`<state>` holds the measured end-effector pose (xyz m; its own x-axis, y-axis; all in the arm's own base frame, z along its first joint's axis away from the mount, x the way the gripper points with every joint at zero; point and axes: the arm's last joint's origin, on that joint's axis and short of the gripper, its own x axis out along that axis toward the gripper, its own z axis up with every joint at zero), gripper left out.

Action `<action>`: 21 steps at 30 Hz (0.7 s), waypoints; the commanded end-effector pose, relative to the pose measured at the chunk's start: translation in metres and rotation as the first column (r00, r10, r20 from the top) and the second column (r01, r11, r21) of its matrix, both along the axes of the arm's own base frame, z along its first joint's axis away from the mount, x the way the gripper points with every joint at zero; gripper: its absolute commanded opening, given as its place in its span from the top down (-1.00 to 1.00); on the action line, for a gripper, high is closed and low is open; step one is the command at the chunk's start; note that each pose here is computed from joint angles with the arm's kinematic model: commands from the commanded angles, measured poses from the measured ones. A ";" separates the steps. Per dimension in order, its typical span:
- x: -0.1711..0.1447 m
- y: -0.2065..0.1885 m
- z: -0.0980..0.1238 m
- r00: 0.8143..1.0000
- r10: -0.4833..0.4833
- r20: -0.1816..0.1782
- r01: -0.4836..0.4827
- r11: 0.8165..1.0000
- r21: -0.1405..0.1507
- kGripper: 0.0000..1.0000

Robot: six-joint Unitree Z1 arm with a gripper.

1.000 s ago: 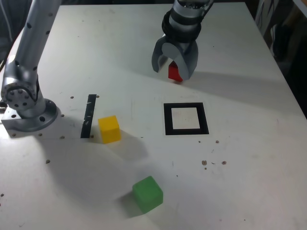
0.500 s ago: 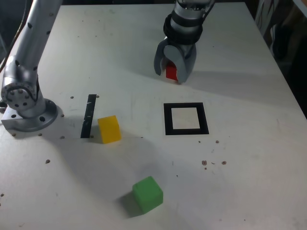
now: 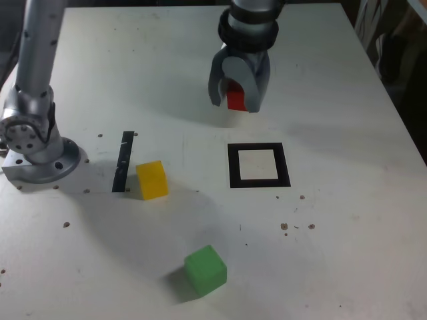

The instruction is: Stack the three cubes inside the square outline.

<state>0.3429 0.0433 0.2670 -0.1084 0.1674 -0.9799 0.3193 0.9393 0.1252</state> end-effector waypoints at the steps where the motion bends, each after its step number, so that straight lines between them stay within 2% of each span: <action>1: -0.004 -0.019 0.013 0.997 0.070 0.031 -0.070 0.997 0.016 0.41; 5: -0.007 -0.059 0.021 0.993 0.113 0.039 -0.114 0.993 0.025 0.41; 9: -0.005 -0.085 0.013 0.987 0.157 0.027 -0.157 0.987 0.019 0.41; 13: 0.001 -0.096 0.000 0.980 0.200 0.009 -0.200 0.980 0.005 0.41; 21: 0.013 -0.100 -0.021 0.970 0.243 -0.001 -0.243 0.970 -0.024 0.41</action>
<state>0.3536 -0.0554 0.2514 -0.1316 0.1184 -0.9842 0.0828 0.9907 0.1081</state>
